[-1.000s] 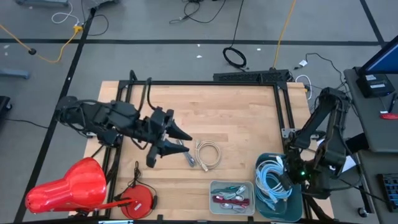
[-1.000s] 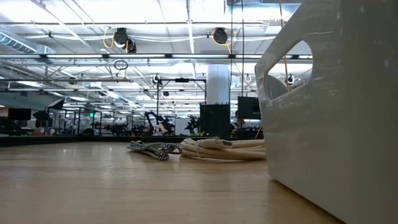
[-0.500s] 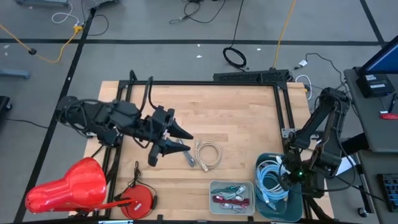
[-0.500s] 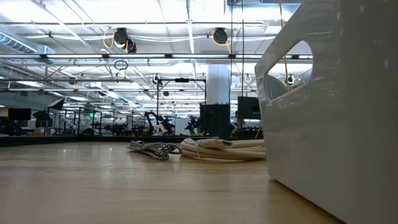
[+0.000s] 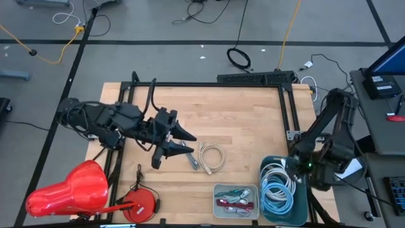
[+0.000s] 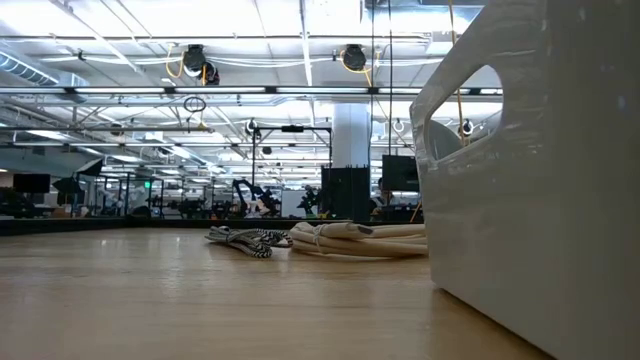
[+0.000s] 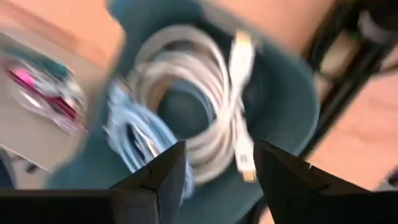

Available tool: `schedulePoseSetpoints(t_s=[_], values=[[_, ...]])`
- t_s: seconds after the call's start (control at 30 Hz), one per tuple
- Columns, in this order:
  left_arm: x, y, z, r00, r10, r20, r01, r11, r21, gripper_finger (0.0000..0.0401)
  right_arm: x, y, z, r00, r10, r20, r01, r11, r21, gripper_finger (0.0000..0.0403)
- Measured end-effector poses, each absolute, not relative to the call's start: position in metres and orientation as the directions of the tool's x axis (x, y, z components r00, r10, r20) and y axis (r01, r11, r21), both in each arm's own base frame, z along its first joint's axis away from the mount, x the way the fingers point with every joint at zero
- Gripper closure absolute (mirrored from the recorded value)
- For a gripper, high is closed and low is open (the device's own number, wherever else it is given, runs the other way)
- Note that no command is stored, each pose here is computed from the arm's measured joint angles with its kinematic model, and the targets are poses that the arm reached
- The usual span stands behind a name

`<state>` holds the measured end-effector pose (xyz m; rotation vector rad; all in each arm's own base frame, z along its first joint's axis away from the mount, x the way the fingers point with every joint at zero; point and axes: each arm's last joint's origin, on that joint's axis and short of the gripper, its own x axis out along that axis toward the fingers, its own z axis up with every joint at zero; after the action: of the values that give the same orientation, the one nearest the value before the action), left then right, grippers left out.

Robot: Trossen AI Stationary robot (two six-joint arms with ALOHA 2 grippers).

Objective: Pick & Place USB Port
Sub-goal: Put the brown HDMI cable into the blue bin

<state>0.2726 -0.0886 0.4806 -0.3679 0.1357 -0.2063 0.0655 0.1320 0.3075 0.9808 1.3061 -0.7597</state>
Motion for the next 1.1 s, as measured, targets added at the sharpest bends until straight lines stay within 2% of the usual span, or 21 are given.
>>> schedulePoseSetpoints(t_s=[0.13,0.23,0.37,0.43,0.5,0.6,0.73,0.8,0.93,1.1], values=[[0.273,-0.081,0.470,0.971,-0.129,-0.201,0.049,0.932,-0.359,0.0210,0.069,0.115,0.332,0.268,-0.002,-0.963,0.882,0.403,0.245,0.0211],[0.268,-0.073,0.452,0.925,0.035,-0.379,-0.167,0.932,-0.321,0.0210,0.076,0.105,0.343,0.411,-0.052,-0.910,0.846,0.394,0.360,0.0207],[0.267,-0.055,0.407,0.727,0.258,-0.636,-0.490,0.844,-0.219,0.0210,0.089,0.094,0.349,0.528,-0.116,-0.841,0.800,0.400,0.447,0.0206],[0.270,-0.048,0.377,0.625,0.281,-0.728,-0.579,0.793,-0.190,0.0210,0.096,0.091,0.350,0.547,-0.147,-0.824,0.793,0.408,0.453,0.0206],[0.278,-0.040,0.347,0.575,0.233,-0.785,-0.640,0.725,-0.254,0.0210,0.102,0.087,0.350,0.560,-0.176,-0.809,0.789,0.411,0.457,0.0206],[0.294,-0.036,0.306,0.607,0.079,-0.791,-0.633,0.650,-0.421,0.0210,0.109,0.081,0.351,0.578,-0.225,-0.784,0.787,0.406,0.464,0.0206],[0.323,-0.040,0.265,0.708,-0.032,-0.706,-0.548,0.606,-0.577,0.0210,0.117,0.075,0.353,0.593,-0.274,-0.757,0.788,0.393,0.474,0.0206],[0.335,-0.042,0.253,0.706,-0.040,-0.707,-0.518,0.652,-0.554,0.0210,0.121,0.073,0.353,0.599,-0.295,-0.744,0.785,0.400,0.473,0.0206],[0.356,-0.046,0.222,0.620,-0.034,-0.784,-0.439,0.813,-0.382,0.0210,0.130,0.072,0.354,0.617,-0.307,-0.725,0.770,0.425,0.476,0.0206],[0.380,-0.053,0.197,0.459,-0.124,-0.880,-0.363,0.877,-0.314,0.0210,0.141,0.072,0.353,0.623,-0.308,-0.719,0.762,0.449,0.467,0.0206]])
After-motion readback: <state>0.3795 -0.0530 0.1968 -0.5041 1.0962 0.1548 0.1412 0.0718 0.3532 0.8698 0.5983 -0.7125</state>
